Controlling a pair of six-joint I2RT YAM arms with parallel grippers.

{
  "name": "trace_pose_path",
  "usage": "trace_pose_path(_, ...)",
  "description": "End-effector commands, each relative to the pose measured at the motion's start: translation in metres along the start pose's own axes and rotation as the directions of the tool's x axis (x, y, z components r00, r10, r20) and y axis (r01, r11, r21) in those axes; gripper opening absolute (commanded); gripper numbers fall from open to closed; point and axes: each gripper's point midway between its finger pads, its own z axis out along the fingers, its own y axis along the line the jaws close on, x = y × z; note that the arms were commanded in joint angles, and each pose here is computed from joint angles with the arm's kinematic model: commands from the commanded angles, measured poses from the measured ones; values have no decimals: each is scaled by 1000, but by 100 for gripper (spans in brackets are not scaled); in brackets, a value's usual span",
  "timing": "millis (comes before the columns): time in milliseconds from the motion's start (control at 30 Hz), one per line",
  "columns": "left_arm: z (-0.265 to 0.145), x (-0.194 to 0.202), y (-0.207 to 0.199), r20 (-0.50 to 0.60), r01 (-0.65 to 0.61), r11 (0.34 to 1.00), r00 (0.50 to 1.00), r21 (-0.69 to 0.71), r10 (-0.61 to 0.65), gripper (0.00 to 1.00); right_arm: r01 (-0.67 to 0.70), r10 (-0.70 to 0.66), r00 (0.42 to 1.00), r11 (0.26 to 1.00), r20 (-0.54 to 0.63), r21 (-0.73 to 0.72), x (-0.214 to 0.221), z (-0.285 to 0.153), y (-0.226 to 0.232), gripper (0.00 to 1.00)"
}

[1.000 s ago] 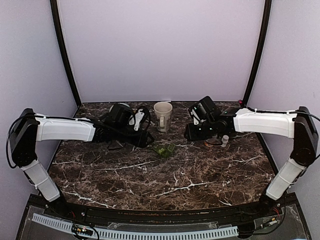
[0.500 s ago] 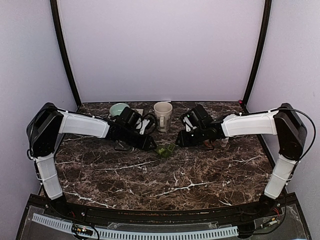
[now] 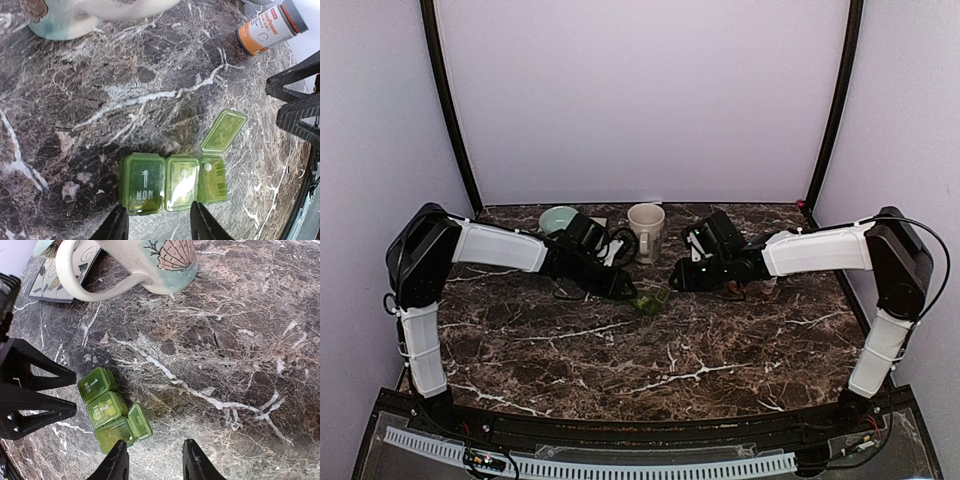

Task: Sort the pills into containers
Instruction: Adjust the pill container at the center of the board.

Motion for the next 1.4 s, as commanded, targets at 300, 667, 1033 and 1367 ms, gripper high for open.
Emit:
trace_pose_path(300, 7, -1, 1, -39, 5, 1000, 999, 9, -4, 45, -40, 37, 998, 998, 60, 54, -13, 2, -4, 38)
trace_pose_path(667, -3, -15, 2, 6, -9, 1000, 1000, -22, 9, 46, -41, 41, 999, 999, 17, 35, -2, 13, -3, 38)
trace_pose_path(1033, -13, -27, -7, 49, -19, 1000, 999, -3, 19, 47, -54, 54, 998, 998, 33, 19, -9, 12, 2, 37)
trace_pose_path(1367, -3, -19, -9, 15, -5, 1000, 1000, 29, 4, 51, -70, 68, 997, 995, 28, 70, 1, 11, -12, 37)
